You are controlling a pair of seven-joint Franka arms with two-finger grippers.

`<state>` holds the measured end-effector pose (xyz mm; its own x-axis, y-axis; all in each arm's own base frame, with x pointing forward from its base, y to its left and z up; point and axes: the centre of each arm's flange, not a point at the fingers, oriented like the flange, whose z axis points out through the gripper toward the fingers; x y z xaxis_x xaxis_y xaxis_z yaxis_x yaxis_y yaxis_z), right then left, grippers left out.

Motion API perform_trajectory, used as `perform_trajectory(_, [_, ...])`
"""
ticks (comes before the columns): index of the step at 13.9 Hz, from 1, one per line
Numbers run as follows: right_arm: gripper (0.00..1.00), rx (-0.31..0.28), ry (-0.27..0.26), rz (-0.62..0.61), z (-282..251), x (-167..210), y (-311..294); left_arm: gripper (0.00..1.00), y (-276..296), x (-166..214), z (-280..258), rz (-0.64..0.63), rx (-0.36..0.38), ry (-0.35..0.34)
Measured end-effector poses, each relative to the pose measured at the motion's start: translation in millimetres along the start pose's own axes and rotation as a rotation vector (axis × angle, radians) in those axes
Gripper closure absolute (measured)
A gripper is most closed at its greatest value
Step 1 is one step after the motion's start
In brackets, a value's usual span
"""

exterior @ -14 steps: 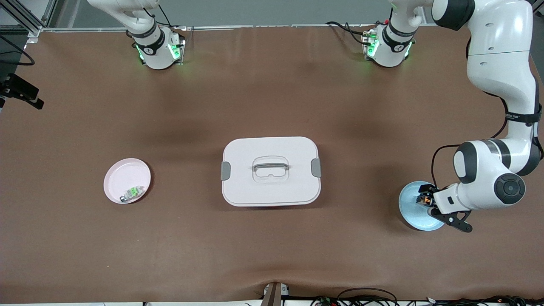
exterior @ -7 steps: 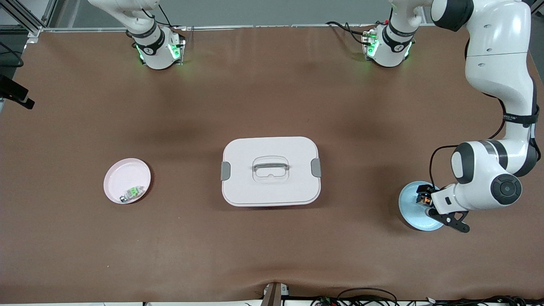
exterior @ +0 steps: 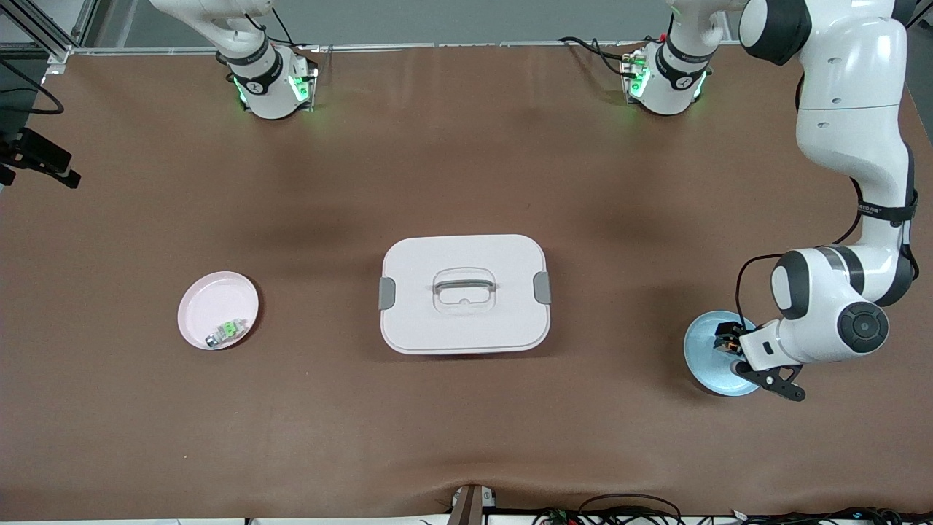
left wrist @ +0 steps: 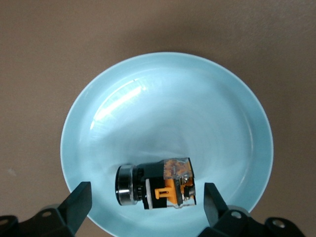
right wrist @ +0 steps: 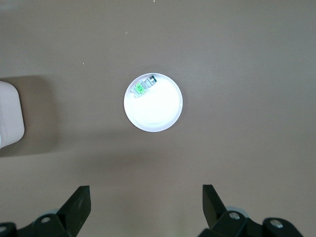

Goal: Transfer orange switch to right arm and place
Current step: 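Lower the left gripper over the switch and close on it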

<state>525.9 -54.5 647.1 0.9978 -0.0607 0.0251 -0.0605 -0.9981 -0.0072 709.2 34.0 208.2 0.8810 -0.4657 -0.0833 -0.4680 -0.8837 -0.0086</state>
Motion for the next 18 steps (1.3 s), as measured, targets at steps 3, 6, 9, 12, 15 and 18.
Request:
perform_trajectory(3, [0.0,0.0,0.0,-0.004,0.0,0.2,-5.1,0.0,-0.2,0.8,11.3,0.0,0.002,0.002])
perform_trajectory(6, [0.0,0.0,0.0,0.002,0.1,0.2,-6.5,0.0,0.6,2.6,17.1,0.002,0.006,0.011])
perform_trajectory(9, [0.0,0.002,0.0,0.007,0.0,0.4,-8.7,0.0,3.7,6.0,22.6,-0.011,0.009,0.023])
perform_trajectory(12, [0.0,0.003,-0.007,0.016,0.7,-0.3,-15.0,0.0,4.1,6.2,24.0,-0.047,0.008,0.024])
perform_trajectory(15, [0.0,0.003,-0.013,0.019,1.3,-0.9,-16.1,0.07,6.8,7.6,24.9,-0.068,0.004,0.024])
perform_trajectory(18, [0.0,0.004,-0.019,0.02,1.8,-1.5,-16.1,0.26,8.6,8.5,26.4,-0.079,0.001,0.024])
